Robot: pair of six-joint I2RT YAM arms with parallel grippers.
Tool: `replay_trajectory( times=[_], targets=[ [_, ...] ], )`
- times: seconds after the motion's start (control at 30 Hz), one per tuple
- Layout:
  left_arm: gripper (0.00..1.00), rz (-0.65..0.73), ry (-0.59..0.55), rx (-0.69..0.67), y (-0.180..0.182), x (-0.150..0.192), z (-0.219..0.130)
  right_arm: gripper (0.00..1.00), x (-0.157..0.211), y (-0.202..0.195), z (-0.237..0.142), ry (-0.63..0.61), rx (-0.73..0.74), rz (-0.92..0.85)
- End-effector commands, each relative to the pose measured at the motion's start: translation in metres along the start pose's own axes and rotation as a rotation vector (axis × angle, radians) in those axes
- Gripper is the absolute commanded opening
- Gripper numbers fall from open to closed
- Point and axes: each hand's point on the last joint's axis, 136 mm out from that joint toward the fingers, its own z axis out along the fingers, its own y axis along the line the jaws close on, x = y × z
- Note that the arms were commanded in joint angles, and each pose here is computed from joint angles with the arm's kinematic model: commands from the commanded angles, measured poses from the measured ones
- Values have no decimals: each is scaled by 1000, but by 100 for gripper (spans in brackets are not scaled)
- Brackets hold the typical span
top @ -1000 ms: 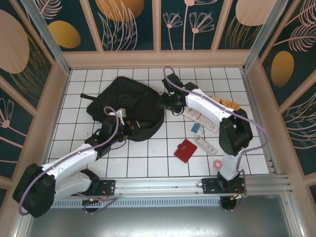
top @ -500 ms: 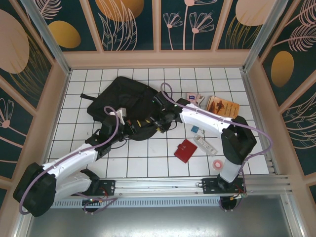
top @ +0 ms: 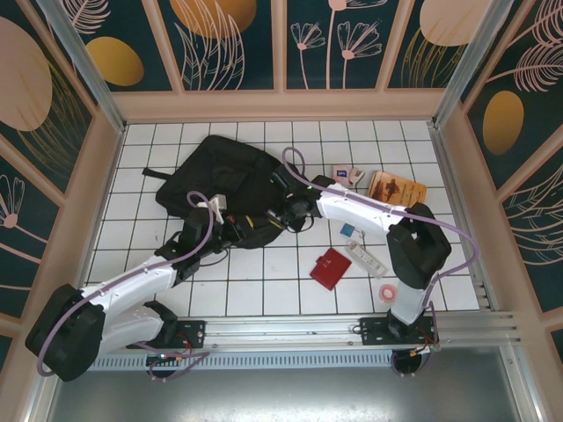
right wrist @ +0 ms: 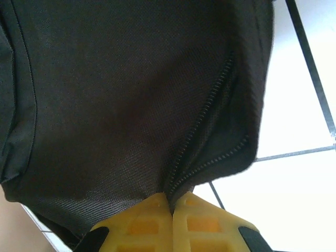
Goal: Pack the student bag
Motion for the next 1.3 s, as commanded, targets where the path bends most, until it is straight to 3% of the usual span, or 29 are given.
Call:
replay_trajectory(
  times=[0.0, 0.27, 0.53, 1.27],
  targets=[
    [0, 2, -1, 77, -23, 1, 4, 0, -26, -11, 3, -64, 71, -98],
    [0, 20, 19, 88, -39, 4, 24, 0, -74, 21, -6, -119, 114, -409],
    [0, 52, -19, -31, -42, -22, 51, 0, -91, 33, 3, -125, 128, -500],
    [0, 106, -149, -219, 9, -43, 0, 0, -122, 9, -4, -215, 229, -574]
  ],
)
